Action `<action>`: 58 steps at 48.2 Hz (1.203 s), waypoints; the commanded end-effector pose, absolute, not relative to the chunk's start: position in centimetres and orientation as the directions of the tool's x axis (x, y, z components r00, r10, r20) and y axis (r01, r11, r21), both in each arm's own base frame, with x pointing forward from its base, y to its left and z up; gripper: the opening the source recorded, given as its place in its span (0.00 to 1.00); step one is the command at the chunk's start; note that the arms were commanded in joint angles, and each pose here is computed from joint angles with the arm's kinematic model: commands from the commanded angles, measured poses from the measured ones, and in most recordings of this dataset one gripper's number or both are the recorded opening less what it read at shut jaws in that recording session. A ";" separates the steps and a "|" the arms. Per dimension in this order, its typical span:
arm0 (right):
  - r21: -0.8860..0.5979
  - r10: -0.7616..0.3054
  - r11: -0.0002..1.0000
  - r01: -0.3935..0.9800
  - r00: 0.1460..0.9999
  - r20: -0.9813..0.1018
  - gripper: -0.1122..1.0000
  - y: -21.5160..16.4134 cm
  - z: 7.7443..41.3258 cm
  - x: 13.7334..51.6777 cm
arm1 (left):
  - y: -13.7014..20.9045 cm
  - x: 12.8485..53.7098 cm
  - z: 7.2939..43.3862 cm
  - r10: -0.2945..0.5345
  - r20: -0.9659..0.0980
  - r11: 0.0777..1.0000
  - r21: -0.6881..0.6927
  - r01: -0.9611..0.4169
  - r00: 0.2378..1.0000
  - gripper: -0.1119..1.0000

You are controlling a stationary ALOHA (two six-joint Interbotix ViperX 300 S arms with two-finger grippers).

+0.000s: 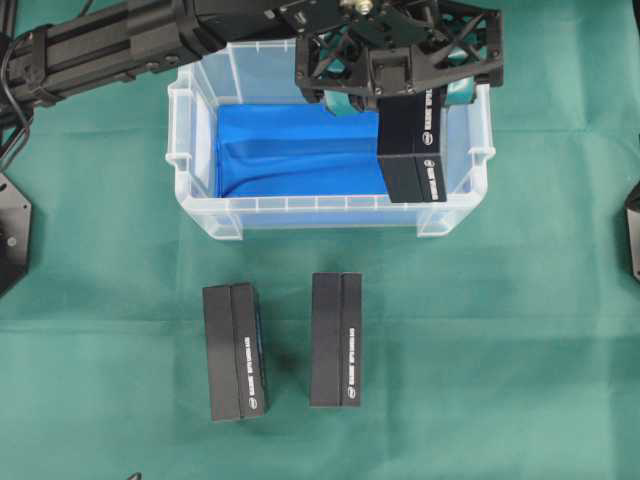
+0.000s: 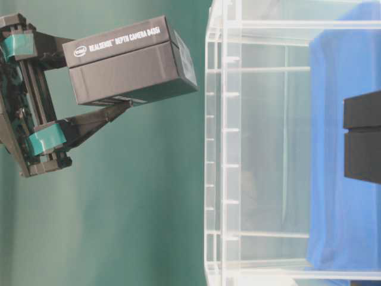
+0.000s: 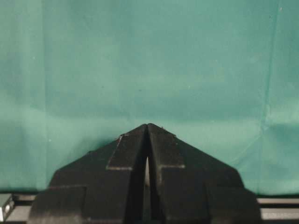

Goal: Take the box out of the case with the left arm.
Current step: 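Lift the right black box up out of the case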

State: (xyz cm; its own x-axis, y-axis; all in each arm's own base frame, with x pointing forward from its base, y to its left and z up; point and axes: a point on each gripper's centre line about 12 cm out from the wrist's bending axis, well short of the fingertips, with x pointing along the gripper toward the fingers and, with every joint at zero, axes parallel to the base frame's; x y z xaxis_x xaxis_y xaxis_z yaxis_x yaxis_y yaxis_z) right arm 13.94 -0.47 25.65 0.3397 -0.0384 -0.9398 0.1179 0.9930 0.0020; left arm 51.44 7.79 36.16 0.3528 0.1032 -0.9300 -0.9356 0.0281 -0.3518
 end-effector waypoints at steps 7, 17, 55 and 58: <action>0.006 -0.039 0.993 0.121 0.368 -0.929 0.12 -0.5 26.6 14.4 | 7.7 50.7 38.6 0.112 -0.907 0.034 -0.406 -0.913 0.407 0.65; 0.009 -0.036 0.993 0.120 0.366 -0.930 0.12 -0.4 26.6 14.3 | 7.7 50.7 38.3 0.111 -0.910 0.034 -0.398 -0.917 0.399 0.65; 0.010 -0.036 0.992 0.122 0.367 -0.930 0.12 -0.5 26.6 14.3 | 7.7 50.7 38.4 0.111 -0.910 0.034 -0.398 -0.917 0.399 0.65; 0.009 -0.036 0.992 0.122 0.365 -0.930 0.12 -0.5 26.6 14.3 | 7.7 50.7 38.4 0.111 -0.910 0.034 -0.398 -0.917 0.399 0.65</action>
